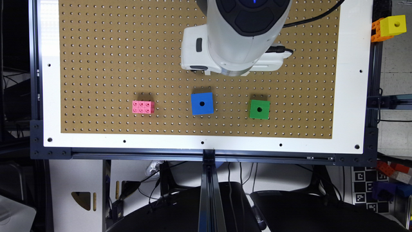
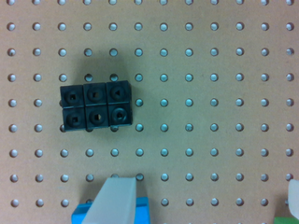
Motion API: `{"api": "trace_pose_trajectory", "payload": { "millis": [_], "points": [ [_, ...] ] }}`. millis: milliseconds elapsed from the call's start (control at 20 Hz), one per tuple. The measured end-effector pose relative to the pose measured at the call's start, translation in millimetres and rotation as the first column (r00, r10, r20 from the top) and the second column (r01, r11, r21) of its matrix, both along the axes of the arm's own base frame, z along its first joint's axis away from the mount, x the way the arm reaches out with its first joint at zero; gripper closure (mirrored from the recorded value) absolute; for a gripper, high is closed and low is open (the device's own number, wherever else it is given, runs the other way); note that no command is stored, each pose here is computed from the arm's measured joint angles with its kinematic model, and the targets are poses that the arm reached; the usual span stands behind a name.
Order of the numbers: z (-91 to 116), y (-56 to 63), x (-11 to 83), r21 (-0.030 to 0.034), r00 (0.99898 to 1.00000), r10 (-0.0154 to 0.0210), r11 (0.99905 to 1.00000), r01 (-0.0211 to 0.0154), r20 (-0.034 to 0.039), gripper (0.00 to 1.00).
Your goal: Pick up green block.
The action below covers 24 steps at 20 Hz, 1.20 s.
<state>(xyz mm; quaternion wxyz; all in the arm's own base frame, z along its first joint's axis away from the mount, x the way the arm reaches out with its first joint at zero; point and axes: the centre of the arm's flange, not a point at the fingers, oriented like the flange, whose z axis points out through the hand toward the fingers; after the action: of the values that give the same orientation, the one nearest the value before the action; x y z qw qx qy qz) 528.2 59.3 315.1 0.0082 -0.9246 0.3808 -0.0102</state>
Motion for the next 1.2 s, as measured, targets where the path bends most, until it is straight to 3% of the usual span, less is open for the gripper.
{"api": "trace_pose_trajectory", "payload": {
  "millis": [250,350,450,600,700,750,850,950,1050,1100,1200],
  "points": [
    [0,0.4,-0.3,0.0000,1.00000,0.0008,1.000000,-0.0008,-0.0007,0.00],
    [1,4.2,0.5,0.0011,0.99997,0.0072,0.999973,-0.0072,0.0028,0.00],
    [5,16.0,4.0,0.0054,0.99982,0.0140,0.999886,-0.0141,0.0131,0.00],
    [7,40.7,16.9,0.0180,0.99954,0.0159,0.999703,-0.0164,0.0258,0.00],
    [5,55.6,32.3,0.0282,0.99926,0.0165,0.999449,-0.0175,0.0346,0.00],
    [2,61.3,40.7,0.0330,0.99917,0.0164,0.999298,-0.0177,0.0372,0.00],
    [-4,73.1,58.5,0.0461,0.99899,0.0184,0.998733,-0.0203,0.0409,0.00],
    [-8,82.1,72.3,0.0557,0.99901,0.0203,0.998195,-0.0224,0.0395,0.00],
    [-10,91.3,78.7,0.0619,0.99909,0.0217,0.997793,-0.0240,0.0368,0.00],
    [-9,95.3,79.5,0.0637,0.99914,0.0223,0.997671,-0.0245,0.0349,0.00],
    [-8,100.1,79.1,0.0649,0.99917,0.0222,0.997592,-0.0244,0.0341,0.00]
  ]
}}
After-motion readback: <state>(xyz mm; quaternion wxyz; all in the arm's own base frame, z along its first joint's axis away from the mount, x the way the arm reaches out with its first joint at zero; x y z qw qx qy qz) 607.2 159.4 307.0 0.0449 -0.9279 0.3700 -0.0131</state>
